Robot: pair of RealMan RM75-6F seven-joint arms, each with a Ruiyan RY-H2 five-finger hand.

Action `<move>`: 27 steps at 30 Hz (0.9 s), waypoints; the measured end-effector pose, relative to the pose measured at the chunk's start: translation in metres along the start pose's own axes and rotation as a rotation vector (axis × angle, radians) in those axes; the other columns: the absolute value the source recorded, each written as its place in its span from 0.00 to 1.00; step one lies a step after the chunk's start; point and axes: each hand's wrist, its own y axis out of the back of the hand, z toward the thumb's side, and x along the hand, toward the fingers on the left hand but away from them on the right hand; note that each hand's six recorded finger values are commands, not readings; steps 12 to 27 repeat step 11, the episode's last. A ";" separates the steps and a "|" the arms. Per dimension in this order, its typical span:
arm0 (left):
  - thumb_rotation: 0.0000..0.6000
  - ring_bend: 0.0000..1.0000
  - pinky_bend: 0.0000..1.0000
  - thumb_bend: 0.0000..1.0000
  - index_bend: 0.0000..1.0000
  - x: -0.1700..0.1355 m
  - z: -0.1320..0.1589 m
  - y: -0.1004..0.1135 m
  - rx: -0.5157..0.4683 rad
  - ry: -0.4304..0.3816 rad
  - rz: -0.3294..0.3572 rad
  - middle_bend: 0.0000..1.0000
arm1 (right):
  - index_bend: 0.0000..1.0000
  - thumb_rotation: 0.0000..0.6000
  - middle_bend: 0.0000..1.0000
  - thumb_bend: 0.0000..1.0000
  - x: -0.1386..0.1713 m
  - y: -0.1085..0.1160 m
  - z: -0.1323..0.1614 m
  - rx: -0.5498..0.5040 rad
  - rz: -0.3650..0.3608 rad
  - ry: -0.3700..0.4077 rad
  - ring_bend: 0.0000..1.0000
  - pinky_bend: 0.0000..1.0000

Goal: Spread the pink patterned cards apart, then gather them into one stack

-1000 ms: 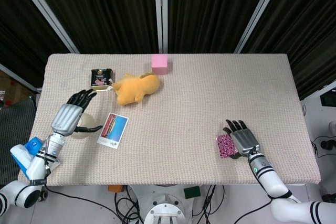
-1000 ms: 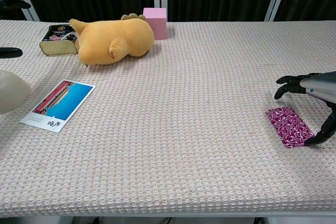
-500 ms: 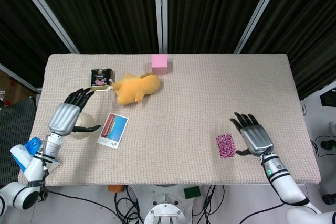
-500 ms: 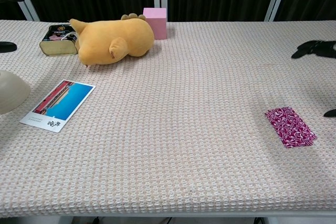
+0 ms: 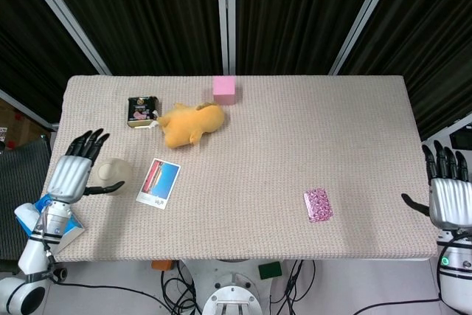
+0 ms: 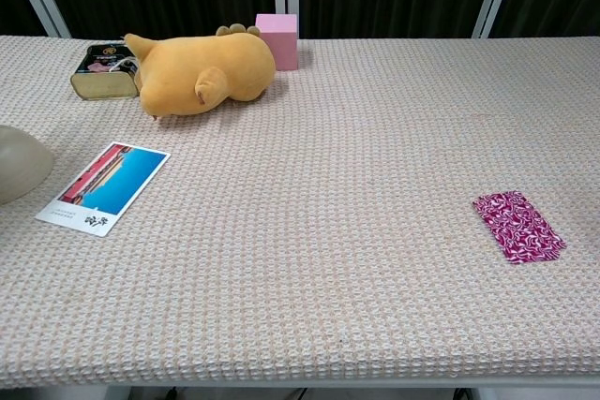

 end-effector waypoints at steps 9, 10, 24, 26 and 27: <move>0.28 0.00 0.12 0.04 0.05 -0.087 -0.045 -0.007 0.036 0.224 0.001 0.02 | 0.00 0.97 0.00 0.16 0.050 -0.011 -0.045 -0.013 0.041 -0.068 0.00 0.00; 0.28 0.00 0.12 0.04 0.05 -0.093 -0.048 -0.007 0.037 0.237 0.004 0.02 | 0.00 0.97 0.00 0.16 0.051 -0.011 -0.044 -0.012 0.040 -0.064 0.00 0.00; 0.28 0.00 0.12 0.04 0.05 -0.099 -0.050 -0.006 0.038 0.247 0.012 0.02 | 0.00 0.97 0.00 0.16 0.051 -0.012 -0.044 -0.012 0.038 -0.059 0.00 0.00; 0.28 0.00 0.12 0.04 0.05 -0.099 -0.050 -0.006 0.038 0.247 0.012 0.02 | 0.00 0.97 0.00 0.16 0.051 -0.012 -0.044 -0.012 0.038 -0.059 0.00 0.00; 0.28 0.00 0.12 0.04 0.05 -0.099 -0.050 -0.006 0.038 0.247 0.012 0.02 | 0.00 0.97 0.00 0.16 0.051 -0.012 -0.044 -0.012 0.038 -0.059 0.00 0.00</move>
